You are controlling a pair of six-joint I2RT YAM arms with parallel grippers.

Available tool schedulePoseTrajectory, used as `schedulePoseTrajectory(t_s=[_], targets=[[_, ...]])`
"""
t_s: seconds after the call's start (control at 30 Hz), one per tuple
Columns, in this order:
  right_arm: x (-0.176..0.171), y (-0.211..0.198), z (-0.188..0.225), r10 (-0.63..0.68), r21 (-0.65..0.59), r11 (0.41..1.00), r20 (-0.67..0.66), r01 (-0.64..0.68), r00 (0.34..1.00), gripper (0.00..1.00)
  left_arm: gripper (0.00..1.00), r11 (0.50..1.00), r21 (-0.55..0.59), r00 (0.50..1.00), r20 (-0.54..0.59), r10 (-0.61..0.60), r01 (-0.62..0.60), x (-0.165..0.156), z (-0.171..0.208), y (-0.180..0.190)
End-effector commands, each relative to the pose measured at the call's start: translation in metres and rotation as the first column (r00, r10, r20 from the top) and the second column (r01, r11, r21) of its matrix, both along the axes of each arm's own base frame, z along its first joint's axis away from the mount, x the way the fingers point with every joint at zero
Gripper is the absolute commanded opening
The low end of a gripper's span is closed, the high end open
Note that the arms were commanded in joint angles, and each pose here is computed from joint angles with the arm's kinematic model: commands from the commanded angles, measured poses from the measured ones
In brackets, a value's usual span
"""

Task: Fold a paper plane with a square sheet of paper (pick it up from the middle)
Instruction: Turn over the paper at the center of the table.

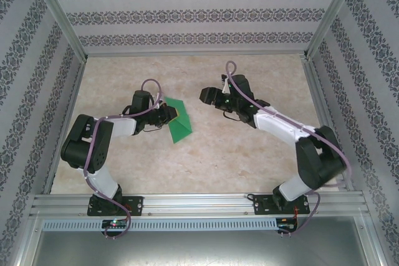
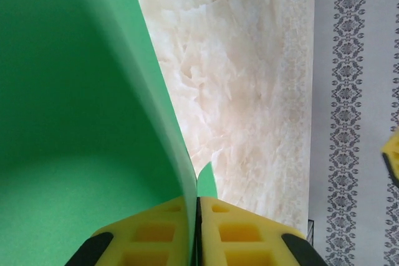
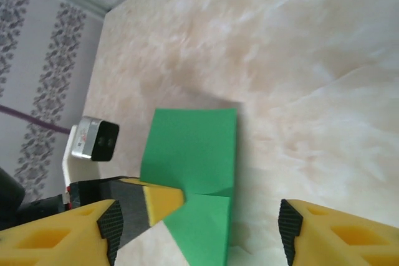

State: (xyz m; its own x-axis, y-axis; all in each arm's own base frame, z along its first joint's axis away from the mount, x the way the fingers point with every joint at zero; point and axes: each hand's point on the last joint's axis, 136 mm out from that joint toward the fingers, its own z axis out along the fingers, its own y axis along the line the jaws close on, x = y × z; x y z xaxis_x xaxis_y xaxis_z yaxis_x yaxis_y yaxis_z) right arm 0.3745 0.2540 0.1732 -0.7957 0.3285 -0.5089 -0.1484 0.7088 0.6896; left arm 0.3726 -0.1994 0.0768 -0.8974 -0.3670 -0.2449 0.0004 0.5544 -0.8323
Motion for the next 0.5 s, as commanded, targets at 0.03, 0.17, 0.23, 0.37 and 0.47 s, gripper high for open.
schedulePoseTrajectory(t_s=[0.03, 0.17, 0.23, 0.37, 0.47], targets=[[-0.014, -0.053, -0.012, -0.145, -0.164, 0.976, 0.012, 0.145, 0.989, 0.74, 0.11, 0.996, 0.078, 0.998, 0.047, -0.044, 0.040, -0.004, 0.027, 0.000], [-0.026, -0.082, -0.006, -0.219, -0.193, 0.955, 0.046, 0.224, 0.975, 0.89, 0.11, 0.972, 0.224, 0.996, 0.045, -0.081, 0.069, -0.014, 0.054, 0.007], [-0.030, -0.093, -0.005, -0.252, -0.208, 0.943, 0.060, 0.259, 0.966, 0.93, 0.11, 0.941, 0.330, 0.996, 0.034, -0.088, 0.072, -0.017, 0.067, 0.017], [-0.036, -0.114, 0.000, -0.320, -0.235, 0.914, 0.081, 0.330, 0.944, 0.97, 0.11, 0.835, 0.544, 0.997, -0.029, -0.075, 0.078, -0.020, 0.083, 0.043], [-0.038, -0.122, 0.002, -0.349, -0.250, 0.899, 0.083, 0.359, 0.933, 0.98, 0.10, 0.702, 0.708, 0.997, -0.049, -0.063, 0.079, -0.017, 0.089, 0.062]])
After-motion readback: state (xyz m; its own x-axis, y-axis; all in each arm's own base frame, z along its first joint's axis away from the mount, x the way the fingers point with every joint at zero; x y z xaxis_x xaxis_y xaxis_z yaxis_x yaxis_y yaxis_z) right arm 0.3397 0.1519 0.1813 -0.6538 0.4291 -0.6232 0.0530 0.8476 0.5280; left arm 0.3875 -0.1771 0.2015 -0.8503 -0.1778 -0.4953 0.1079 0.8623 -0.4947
